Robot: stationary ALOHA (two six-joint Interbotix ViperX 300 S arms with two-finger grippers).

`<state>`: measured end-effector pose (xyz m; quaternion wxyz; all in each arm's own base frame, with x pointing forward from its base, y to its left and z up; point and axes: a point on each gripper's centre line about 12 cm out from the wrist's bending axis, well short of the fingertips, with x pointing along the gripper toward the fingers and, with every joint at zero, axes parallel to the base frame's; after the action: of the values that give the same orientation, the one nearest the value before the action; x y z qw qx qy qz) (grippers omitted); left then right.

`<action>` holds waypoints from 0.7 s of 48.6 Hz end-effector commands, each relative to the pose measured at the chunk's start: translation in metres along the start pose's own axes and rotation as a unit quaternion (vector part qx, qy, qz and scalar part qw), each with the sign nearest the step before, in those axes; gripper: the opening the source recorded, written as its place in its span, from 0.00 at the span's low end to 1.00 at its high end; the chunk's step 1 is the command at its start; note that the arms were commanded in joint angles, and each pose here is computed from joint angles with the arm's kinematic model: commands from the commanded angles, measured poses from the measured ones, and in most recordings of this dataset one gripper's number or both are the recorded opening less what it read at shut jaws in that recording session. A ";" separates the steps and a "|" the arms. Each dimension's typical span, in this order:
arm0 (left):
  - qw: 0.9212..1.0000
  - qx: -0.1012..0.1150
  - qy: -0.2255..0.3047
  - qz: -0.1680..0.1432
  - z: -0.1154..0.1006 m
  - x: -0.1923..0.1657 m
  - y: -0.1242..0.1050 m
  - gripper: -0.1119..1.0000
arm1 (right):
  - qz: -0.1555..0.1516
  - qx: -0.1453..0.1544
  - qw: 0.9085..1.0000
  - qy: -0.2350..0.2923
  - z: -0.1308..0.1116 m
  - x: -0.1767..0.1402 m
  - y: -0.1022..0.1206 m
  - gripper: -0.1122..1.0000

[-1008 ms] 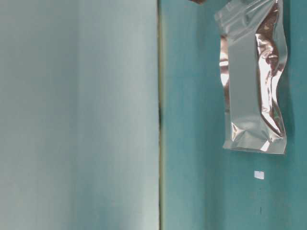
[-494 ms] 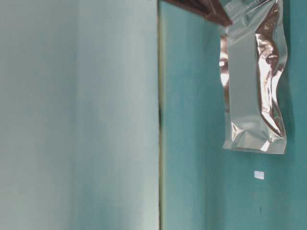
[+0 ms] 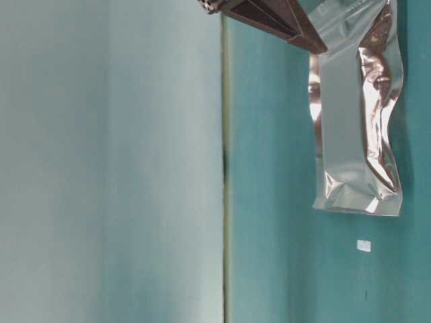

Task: Hand over the silver zip bag and make it stand upright.
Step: 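Move the right gripper left to the right edge of the silver bag, then close the right gripper on the bag's right edge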

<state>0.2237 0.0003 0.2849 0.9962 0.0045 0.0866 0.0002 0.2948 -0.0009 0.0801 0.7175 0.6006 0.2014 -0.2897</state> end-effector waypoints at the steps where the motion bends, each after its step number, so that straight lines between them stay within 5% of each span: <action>1: 1.000 0.000 -0.015 0.000 0.011 0.001 0.000 0.09 | -0.003 0.007 1.000 0.004 -0.002 0.002 0.002 0.92; 10: 1.000 -0.001 -0.015 0.000 0.011 0.001 0.000 0.09 | -0.022 0.015 1.000 0.009 -0.004 0.005 -0.003 0.75; 27: 1.000 0.000 -0.014 0.000 0.011 0.001 0.000 0.09 | -0.042 0.027 0.999 0.010 -0.006 0.010 -0.008 0.20; 34: 1.000 0.001 -0.013 0.000 0.010 0.001 0.000 0.09 | -0.053 0.025 0.998 0.017 -0.008 0.010 -0.010 0.14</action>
<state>0.2237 0.0003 0.2849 0.9962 0.0045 0.0866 0.0002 0.2978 0.0015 0.0678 0.6872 0.6121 0.2277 -0.3183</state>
